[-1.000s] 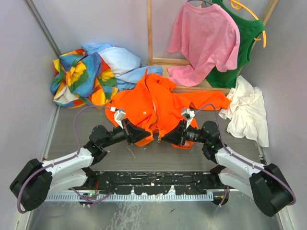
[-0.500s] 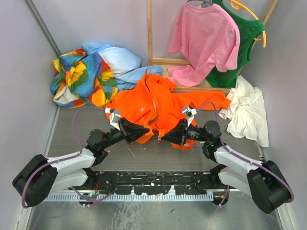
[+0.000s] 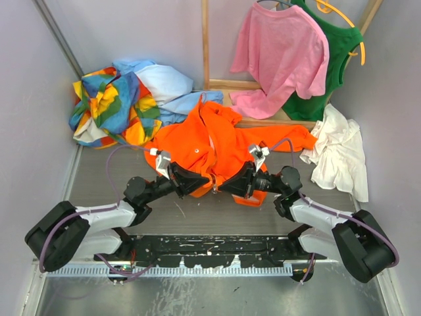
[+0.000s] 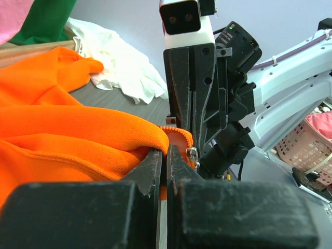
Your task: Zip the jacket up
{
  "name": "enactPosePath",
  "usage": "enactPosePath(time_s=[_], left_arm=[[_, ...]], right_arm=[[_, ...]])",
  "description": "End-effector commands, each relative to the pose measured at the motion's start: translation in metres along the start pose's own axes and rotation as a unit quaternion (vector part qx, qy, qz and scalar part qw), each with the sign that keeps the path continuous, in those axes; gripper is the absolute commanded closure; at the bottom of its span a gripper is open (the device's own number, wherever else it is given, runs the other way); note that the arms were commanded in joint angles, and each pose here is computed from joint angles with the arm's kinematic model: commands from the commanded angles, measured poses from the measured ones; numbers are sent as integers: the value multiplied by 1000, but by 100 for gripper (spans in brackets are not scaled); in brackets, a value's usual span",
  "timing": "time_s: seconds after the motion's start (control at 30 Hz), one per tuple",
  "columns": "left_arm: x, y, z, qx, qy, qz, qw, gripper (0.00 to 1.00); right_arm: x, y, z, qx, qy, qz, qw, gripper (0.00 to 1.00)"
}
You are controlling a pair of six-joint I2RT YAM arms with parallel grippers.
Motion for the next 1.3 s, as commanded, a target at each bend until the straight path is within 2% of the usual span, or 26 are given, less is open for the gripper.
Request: enactPosePath(time_s=[0.0,0.27,1.27], left_arm=[[-18,11,-34,-68,33,53,996,100],[-22,11,-33,-67,30,62,995,100],[-19,15,-30,-63,27,58,996,100]], right_arm=[[9,4,-14,-33,-41,-17,998,99],[2,2,-9,-35,-36,-1,999,99],[14,1,-12,-30,-47,-24,998,99]])
Point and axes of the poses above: each gripper's point midway between its finger pads, its own y axis out along the fingers, its own x axis along the line the jaws close on, z = x × y, the point moved 5 cm from there along -y, back along the fingers, and after that the axes turned 6 degrees about y, right-handed, at the moved point
